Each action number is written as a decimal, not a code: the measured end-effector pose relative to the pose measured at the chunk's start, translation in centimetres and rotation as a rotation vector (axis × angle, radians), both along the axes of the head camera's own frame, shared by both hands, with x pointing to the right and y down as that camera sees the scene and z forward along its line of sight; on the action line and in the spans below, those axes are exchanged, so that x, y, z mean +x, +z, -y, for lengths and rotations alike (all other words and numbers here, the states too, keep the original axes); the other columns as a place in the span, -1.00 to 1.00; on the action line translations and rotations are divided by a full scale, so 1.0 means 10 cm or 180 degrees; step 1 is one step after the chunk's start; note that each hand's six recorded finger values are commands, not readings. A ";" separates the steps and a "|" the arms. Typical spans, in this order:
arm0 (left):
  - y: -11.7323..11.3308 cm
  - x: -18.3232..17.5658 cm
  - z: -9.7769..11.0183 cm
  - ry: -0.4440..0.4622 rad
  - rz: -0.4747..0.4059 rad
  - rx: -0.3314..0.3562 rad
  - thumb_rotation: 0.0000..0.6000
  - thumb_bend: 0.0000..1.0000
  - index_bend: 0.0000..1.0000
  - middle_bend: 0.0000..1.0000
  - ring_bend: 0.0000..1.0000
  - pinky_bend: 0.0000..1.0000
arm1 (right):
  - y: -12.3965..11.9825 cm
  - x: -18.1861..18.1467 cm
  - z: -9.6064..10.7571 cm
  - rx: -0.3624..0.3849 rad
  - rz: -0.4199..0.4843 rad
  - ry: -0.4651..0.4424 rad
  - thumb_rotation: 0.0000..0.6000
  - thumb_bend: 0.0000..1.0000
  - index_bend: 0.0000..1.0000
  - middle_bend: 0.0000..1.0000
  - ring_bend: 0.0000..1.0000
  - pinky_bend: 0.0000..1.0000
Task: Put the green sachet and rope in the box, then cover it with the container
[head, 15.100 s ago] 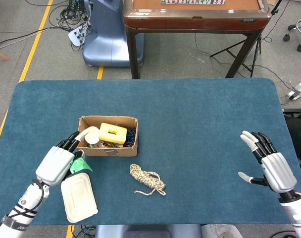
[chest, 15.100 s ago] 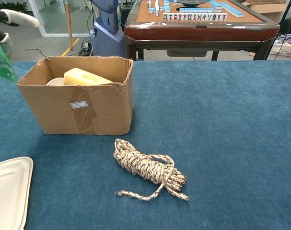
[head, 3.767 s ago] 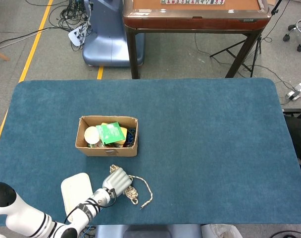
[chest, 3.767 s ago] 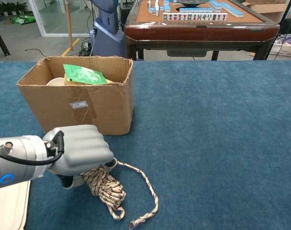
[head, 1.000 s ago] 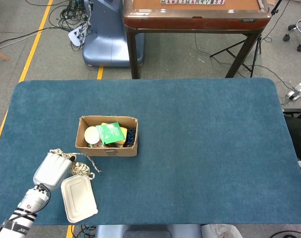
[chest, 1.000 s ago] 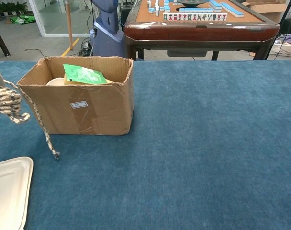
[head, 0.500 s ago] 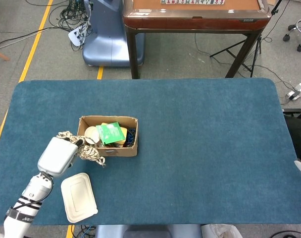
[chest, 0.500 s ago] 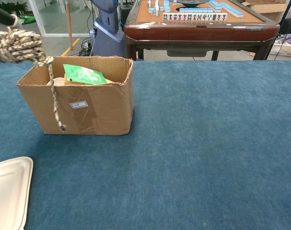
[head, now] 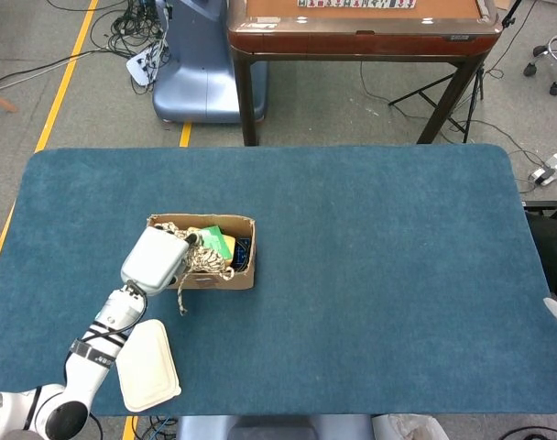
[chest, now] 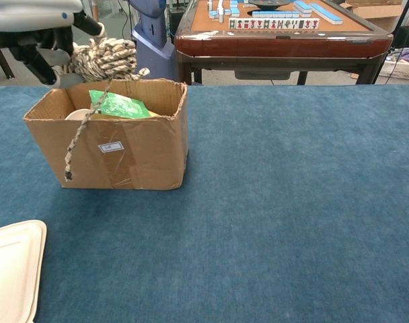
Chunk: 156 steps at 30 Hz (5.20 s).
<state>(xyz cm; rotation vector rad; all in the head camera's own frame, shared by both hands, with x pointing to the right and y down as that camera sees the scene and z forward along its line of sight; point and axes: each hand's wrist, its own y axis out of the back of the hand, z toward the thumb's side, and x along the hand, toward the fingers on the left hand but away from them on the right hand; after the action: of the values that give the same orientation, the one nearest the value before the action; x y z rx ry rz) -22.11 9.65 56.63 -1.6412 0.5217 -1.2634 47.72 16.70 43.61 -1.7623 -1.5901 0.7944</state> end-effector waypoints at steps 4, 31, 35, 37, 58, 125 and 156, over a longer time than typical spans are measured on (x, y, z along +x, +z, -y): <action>0.14 0.08 0.08 -0.0039 0.0014 -0.0072 1.00 0.71 0.04 -0.78 -0.68 -0.20 | 0.01 0.00 0.01 -0.0015 0.0000 -0.0003 1.00 -1.00 -0.72 -0.74 -1.00 -0.92; 0.18 -0.02 -0.05 -0.0219 0.0262 0.0063 1.00 -0.41 -1.00 -0.98 -0.79 -0.30 | 0.02 0.00 0.01 -0.0035 0.0008 -0.0006 1.00 -1.00 -0.72 -0.74 -1.00 -0.92; 0.08 -0.15 -0.15 -0.0207 0.0296 0.0103 1.00 -0.41 -1.00 -0.98 -0.79 -0.30 | 0.04 -0.02 0.01 -0.0056 -0.0011 -0.0024 1.00 -1.00 -0.72 -0.74 -1.00 -0.92; 0.02 -0.22 -0.19 -0.0191 0.0286 0.0139 1.00 -0.41 -1.00 -0.98 -0.79 -0.30 | 0.05 -0.04 0.01 -0.0069 -0.0022 -0.0033 1.00 -1.00 -0.72 -0.74 -1.00 -0.92; -0.34 -1.08 -0.92 -0.0046 0.0262 0.0151 1.00 -0.41 -0.77 -0.99 -0.79 -0.30 | 0.16 -0.12 0.04 -0.0167 -0.0113 -0.0059 1.00 -1.00 -0.72 -0.74 -1.00 -0.92; 0.68 -1.45 -2.05 0.0841 0.0184 -0.0577 1.00 -0.90 -0.47 -1.00 -0.99 -0.55 | 0.27 -0.19 0.07 -0.0274 -0.0205 -0.0086 1.00 -1.00 -0.72 -0.74 -1.00 -0.92; 0.81 -1.59 -2.18 0.0749 0.0205 -0.0739 1.00 -0.95 -0.48 -1.00 -0.99 -0.55 | 0.29 -0.19 0.08 -0.0302 -0.0211 -0.0083 1.00 -1.00 -0.72 -0.74 -1.00 -0.92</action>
<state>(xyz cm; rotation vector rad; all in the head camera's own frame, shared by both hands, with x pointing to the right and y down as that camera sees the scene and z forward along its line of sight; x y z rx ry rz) -38.05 31.44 64.71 -1.7879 0.1395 -1.2300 45.78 15.92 46.54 -1.8003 -1.5056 0.9196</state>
